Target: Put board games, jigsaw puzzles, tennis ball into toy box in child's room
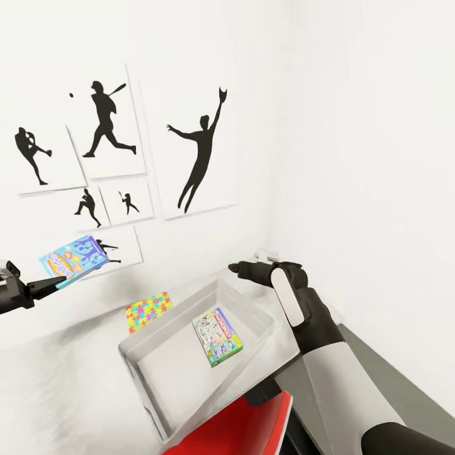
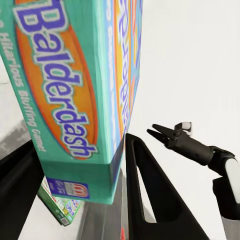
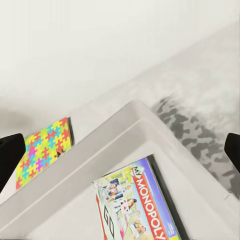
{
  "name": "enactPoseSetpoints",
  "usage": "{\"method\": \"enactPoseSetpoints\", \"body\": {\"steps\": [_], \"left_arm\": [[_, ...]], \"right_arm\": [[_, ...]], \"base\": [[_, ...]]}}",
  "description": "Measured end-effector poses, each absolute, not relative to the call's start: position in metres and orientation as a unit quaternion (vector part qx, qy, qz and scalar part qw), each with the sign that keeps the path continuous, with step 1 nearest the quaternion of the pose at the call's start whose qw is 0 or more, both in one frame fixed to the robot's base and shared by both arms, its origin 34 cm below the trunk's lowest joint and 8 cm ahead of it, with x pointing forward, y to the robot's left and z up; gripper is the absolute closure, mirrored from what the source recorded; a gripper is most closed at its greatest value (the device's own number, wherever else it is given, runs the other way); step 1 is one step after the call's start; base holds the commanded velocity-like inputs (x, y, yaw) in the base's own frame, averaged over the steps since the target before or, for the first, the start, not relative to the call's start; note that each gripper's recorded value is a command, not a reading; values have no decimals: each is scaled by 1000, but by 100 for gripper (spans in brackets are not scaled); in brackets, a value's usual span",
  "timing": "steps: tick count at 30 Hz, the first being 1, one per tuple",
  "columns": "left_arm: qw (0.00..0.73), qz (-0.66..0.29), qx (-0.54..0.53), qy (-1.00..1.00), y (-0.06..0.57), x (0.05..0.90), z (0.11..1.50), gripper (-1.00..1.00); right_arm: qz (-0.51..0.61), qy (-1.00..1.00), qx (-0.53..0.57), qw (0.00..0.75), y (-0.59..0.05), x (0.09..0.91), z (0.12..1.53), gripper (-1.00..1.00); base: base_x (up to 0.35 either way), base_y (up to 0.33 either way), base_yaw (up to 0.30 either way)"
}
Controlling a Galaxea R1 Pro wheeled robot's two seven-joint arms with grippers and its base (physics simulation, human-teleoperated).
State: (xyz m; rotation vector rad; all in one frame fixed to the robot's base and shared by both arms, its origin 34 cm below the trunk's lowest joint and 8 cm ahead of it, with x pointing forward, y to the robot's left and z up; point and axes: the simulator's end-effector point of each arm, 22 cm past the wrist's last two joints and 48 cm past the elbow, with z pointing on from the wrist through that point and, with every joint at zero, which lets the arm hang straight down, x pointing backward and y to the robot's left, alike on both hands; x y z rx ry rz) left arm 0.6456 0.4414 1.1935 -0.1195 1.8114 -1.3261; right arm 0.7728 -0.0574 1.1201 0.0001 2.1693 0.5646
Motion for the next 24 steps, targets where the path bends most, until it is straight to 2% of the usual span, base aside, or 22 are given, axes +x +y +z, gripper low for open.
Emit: {"method": "enactPoseSetpoints", "body": {"steps": [7,15,24], "left_arm": [[432,-533,-48,726,441,646,1194,100],[432,-533,-48,726,441,646,1194,100],[432,-533,-48,726,441,646,1194,100]], "right_arm": [[227,871,0,435,-57,773,1120,-100],[227,871,0,435,-57,773,1120,-100],[228,871,0,434,-57,773,1120,-100]], "base": [[30,0,19],[2,50,134],[0,7,16]]}}
